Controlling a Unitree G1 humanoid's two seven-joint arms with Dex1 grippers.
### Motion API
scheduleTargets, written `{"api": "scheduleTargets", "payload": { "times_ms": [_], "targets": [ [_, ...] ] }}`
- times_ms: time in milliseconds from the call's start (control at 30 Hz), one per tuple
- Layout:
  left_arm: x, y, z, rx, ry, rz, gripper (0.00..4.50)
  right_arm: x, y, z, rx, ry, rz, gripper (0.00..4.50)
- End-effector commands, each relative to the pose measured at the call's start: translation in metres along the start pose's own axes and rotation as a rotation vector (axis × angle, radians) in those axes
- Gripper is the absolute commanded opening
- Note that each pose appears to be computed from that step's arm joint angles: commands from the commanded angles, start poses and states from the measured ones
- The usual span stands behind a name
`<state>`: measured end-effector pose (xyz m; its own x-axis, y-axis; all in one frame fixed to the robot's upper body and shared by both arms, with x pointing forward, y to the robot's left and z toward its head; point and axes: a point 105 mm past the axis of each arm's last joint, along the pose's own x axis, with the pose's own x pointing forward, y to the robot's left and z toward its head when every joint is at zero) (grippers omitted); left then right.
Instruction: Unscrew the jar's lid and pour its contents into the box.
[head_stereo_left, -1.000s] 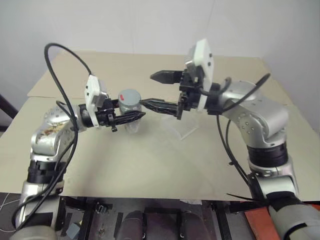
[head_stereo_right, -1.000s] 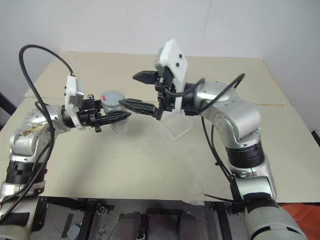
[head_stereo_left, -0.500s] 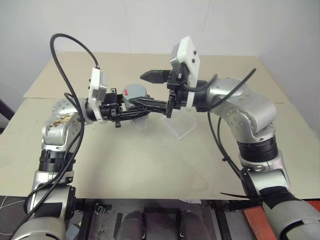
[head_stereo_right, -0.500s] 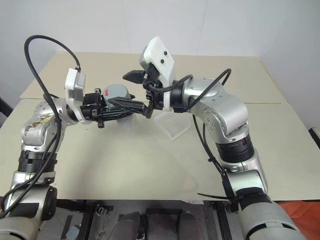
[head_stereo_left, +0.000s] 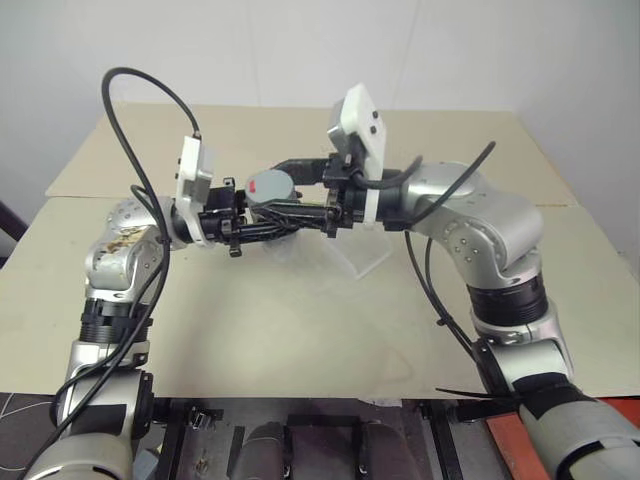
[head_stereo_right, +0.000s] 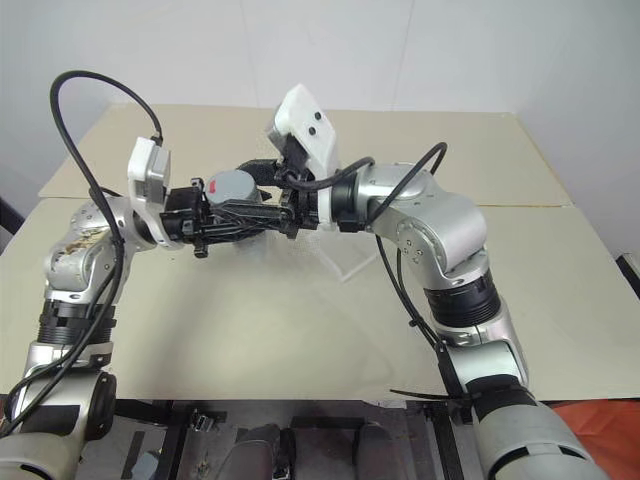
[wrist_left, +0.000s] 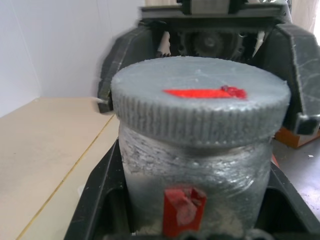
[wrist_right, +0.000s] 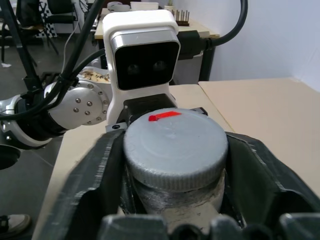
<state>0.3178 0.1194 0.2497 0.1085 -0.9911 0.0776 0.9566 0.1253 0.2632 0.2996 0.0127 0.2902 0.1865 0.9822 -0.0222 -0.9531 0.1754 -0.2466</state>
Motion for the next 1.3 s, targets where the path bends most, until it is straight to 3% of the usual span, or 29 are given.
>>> {"api": "scheduleTargets", "payload": {
  "times_ms": [33, 267, 433, 533, 567, 733, 867, 1000, 1133, 1300],
  "targets": [
    [0.005, -0.013, 0.02, 0.035, -0.047, -0.091, 1.99, -0.004, 0.003, 0.014, -0.019, -0.075, 0.079, 2.75],
    [0.012, -0.041, 0.033, -0.028, -0.064, -0.308, 1.99, -0.008, 0.018, 0.009, -0.072, -0.101, 0.561, 2.75],
    [0.015, -0.051, 0.04, -0.042, -0.057, -0.398, 1.99, -0.002, 0.014, 0.011, -0.103, -0.11, 0.722, 2.75],
    [0.016, -0.052, 0.037, -0.024, -0.035, -0.386, 1.99, 0.009, 0.007, 0.006, -0.138, -0.09, 0.695, 2.75],
    [0.016, -0.05, 0.034, -0.01, -0.025, -0.362, 1.99, 0.011, 0.004, 0.005, -0.142, -0.089, 0.669, 3.31],
    [0.01, -0.039, 0.028, -0.004, -0.024, -0.244, 1.99, -0.004, -0.011, 0.006, -0.167, -0.104, 0.504, 4.46],
    [0.001, -0.028, 0.024, -0.004, -0.017, -0.131, 1.99, -0.044, -0.022, 0.001, -0.174, -0.063, 0.297, 4.46],
    [-0.004, -0.021, 0.016, -0.002, 0.001, -0.08, 1.99, -0.062, -0.022, 0.004, -0.146, -0.017, 0.133, 4.46],
    [0.003, -0.015, 0.011, -0.003, -0.002, -0.064, 1.99, -0.065, -0.007, 0.016, -0.115, -0.019, 0.039, 4.46],
    [0.009, -0.01, 0.012, 0.007, -0.009, -0.103, 1.99, -0.045, 0.004, 0.015, -0.09, 0.013, -0.03, 4.46]
  ]
}}
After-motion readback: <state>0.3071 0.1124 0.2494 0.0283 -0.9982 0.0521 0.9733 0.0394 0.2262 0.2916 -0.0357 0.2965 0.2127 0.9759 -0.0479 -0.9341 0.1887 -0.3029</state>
